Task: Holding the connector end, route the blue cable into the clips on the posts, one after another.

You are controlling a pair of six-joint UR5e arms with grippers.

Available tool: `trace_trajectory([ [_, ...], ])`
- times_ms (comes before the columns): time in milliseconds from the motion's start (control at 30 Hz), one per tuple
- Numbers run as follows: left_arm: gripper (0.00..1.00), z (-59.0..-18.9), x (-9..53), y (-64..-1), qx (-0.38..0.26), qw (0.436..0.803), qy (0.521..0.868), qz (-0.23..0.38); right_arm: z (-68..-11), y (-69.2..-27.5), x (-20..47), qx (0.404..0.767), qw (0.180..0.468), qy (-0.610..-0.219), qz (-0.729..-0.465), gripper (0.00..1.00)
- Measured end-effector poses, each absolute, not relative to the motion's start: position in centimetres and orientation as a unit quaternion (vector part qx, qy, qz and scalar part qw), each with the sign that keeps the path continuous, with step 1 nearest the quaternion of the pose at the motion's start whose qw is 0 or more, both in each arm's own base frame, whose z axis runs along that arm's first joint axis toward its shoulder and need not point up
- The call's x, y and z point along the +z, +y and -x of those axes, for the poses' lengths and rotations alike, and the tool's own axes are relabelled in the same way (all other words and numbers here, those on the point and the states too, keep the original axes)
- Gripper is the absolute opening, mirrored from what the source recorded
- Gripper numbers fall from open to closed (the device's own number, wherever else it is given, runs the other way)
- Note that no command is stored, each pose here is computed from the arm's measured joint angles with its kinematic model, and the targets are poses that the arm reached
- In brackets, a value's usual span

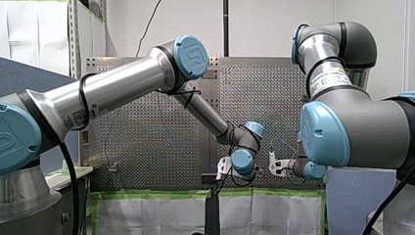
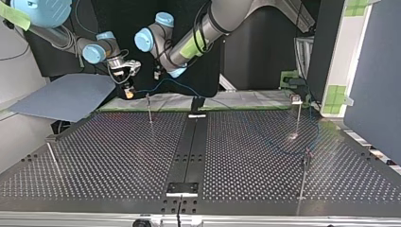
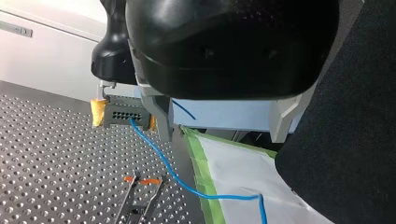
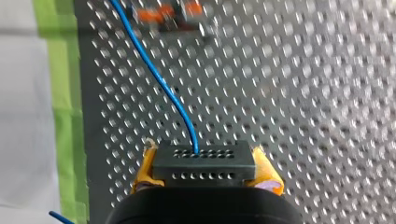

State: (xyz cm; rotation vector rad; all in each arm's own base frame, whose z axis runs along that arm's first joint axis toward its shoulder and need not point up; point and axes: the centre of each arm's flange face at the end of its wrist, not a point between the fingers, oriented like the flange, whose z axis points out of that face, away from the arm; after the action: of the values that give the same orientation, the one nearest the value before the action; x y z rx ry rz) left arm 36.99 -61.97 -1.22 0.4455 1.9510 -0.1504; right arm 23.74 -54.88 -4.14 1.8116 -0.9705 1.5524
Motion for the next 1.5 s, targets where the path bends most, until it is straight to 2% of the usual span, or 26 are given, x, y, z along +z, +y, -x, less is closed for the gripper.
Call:
trace_trajectory([
  [133, 1.0, -37.1, -1.3, -61.8, -0.061, 0.535, 0.822, -0.187, -24.0, -54.4, -4.3, 0.576, 0.261, -0.355, -0.689, 0.0],
  [467, 1.0, -37.2, -1.3, -61.5, -0.062, 0.529, 0.827, -0.18, -23.0, -53.8, -3.8, 0.551, 0.254, -0.348, -0.714, 0.0],
  [700, 1.0, -37.0, -1.4, -61.1, -0.056, 0.515, 0.835, -0.185, -22.6, -53.3, -2.8, 0.544, 0.235, -0.349, -0.726, 0.0],
  [1100, 1.0, -36.9, -1.8, -60.2, -0.084, 0.466, 0.865, -0.165, -22.3, -52.9, -2.9, 0.537, 0.23, -0.353, -0.73, 0.0],
  [1500, 1.0, -37.3, -2.0, -60.1, -0.144, 0.427, 0.883, -0.131, -22.4, -52.9, -2.9, 0.538, 0.231, -0.351, -0.73, 0.0],
])
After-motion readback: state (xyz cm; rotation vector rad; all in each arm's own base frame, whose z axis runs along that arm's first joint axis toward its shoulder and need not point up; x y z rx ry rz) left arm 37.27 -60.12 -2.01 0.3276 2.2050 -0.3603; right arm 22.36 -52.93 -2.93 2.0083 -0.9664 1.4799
